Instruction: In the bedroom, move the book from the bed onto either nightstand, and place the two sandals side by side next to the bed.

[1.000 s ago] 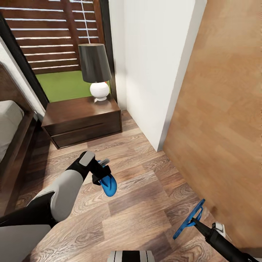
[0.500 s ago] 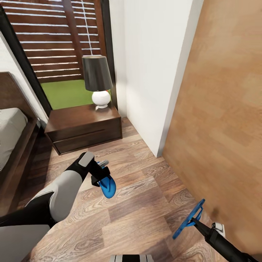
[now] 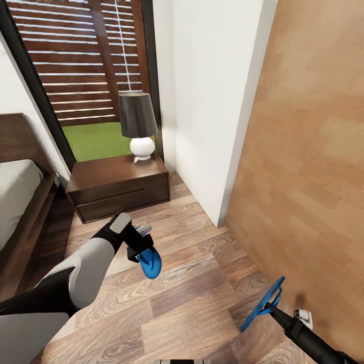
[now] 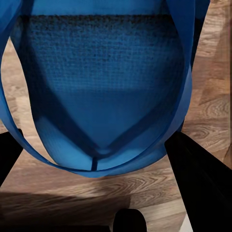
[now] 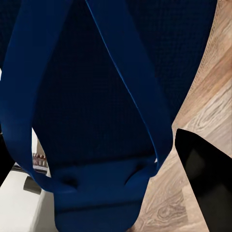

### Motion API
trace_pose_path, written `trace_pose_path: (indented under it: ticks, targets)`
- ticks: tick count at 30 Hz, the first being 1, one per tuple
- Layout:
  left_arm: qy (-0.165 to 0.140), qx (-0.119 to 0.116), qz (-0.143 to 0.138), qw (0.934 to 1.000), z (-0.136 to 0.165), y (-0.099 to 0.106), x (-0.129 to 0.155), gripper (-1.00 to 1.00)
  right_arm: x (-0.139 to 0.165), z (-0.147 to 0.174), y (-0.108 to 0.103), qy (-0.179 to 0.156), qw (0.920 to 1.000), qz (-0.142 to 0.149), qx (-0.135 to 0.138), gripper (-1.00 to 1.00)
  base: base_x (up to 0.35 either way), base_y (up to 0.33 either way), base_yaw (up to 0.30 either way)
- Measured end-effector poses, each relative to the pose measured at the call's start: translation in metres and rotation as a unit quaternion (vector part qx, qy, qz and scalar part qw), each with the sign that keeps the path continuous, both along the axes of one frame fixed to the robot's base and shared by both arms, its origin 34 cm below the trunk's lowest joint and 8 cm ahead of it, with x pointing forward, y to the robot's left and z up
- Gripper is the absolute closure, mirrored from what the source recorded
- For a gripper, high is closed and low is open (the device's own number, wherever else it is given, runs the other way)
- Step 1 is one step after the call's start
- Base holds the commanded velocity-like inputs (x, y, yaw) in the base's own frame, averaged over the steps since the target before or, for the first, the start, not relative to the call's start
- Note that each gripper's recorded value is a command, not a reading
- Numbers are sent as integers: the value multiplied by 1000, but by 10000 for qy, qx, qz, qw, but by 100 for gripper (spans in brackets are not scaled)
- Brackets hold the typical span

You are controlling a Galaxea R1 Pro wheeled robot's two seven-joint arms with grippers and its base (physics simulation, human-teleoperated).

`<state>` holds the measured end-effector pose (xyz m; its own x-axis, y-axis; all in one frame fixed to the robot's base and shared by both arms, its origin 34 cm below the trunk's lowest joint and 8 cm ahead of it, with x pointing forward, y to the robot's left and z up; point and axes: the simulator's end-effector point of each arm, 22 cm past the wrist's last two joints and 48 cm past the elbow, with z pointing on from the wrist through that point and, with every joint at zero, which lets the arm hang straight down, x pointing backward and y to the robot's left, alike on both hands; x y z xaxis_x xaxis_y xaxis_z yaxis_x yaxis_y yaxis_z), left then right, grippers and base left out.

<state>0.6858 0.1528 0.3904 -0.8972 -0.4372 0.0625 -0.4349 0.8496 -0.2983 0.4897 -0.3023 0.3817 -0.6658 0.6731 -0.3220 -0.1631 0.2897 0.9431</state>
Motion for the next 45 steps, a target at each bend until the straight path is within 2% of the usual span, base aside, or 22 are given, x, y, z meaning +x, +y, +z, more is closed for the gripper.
trace_pose_path:
  ticks: [13, 19, 23, 45]
  targets:
    - [-224, 38, 22, 9997, 29, 6, 2, 100, 6, 22, 6, -257, 9996, -28, 78, 100, 0, 0, 0]
    - [-345, 333, -110, 9988, 40, 18, 2, 100, 9, 32, 8, -369, 9993, -11, 64, 100, 0, 0, 0]
    - [-436, 421, -148, 9981, 49, 21, 3, 100, 10, 40, 7, -456, 9989, -21, 70, 100, 0, 0, 0]
    - [-885, 474, -123, 9949, 106, 25, 6, 100, 16, 79, 9, -899, 9959, -11, 73, 100, 0, 0, 0]
